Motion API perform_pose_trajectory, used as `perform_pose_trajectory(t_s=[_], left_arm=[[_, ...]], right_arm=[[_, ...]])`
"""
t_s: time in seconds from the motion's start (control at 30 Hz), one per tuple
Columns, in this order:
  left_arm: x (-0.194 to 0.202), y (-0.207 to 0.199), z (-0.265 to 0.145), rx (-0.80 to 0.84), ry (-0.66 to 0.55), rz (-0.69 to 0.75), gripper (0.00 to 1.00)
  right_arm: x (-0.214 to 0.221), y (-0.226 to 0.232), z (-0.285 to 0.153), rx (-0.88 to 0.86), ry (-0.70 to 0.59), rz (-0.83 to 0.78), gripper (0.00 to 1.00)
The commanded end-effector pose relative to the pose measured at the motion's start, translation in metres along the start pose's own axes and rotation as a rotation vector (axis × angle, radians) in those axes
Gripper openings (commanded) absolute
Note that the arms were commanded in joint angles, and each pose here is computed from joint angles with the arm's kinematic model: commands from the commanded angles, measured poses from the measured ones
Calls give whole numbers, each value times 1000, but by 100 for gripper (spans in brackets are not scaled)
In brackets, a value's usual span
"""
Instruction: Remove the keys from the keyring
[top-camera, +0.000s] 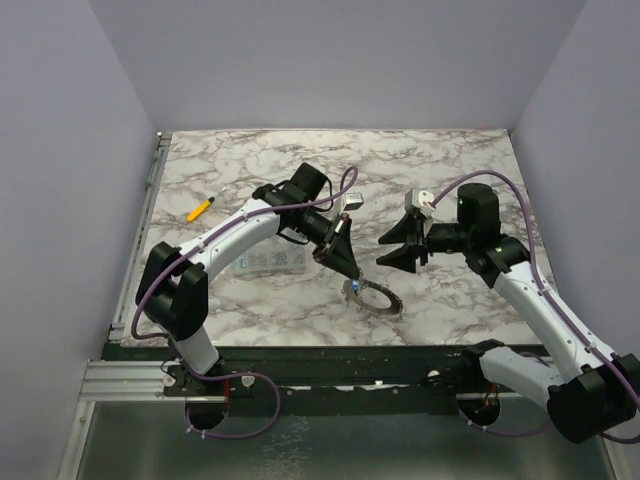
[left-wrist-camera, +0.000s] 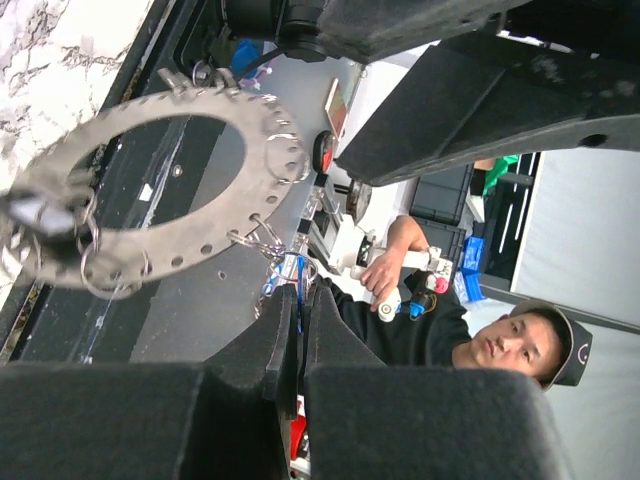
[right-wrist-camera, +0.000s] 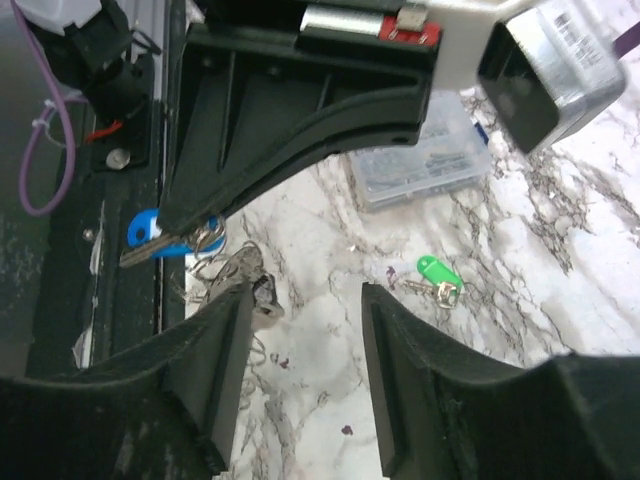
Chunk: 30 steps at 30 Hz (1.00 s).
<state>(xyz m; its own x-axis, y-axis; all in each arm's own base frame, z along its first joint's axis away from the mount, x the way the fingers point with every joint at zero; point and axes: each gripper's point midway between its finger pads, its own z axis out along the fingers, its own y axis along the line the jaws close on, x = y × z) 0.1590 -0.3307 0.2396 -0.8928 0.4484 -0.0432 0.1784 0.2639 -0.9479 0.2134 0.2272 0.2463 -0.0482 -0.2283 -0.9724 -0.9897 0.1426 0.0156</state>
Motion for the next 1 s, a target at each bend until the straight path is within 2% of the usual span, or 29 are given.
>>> perform_pose_trajectory(t_s=[0.0, 0.07, 0.2, 0.37, 0.57, 0.77, 0.8, 0.87, 0.97], left_arm=[[-7, -16, -7, 63, -1, 34, 0], [-9, -15, -6, 57, -5, 39, 0], [-11, -7, -4, 47, -11, 14, 0], [-16, -4, -7, 41, -29, -5, 0], [-30, -2, -17, 49, -68, -50, 0], [-34, -5, -20, 53, -80, -41, 0], [-35, -6, -21, 55, -80, -33, 0], [-35, -9, -22, 63, -79, -25, 0], [-37, -10, -23, 64, -82, -21, 0]], right_arm=[[16, 14, 2, -30, 2, 67, 62], [18, 14, 4, -40, -11, 78, 72], [17, 6, 13, -19, 2, 101, 85], [7, 6, 18, -25, 8, 103, 87], [18, -24, 24, 137, 36, 128, 92], [18, -32, 28, 147, 9, 90, 95], [18, -33, 30, 145, 1, 81, 94], [17, -32, 32, 124, -12, 70, 83], [10, -27, 34, 83, -42, 18, 54]])
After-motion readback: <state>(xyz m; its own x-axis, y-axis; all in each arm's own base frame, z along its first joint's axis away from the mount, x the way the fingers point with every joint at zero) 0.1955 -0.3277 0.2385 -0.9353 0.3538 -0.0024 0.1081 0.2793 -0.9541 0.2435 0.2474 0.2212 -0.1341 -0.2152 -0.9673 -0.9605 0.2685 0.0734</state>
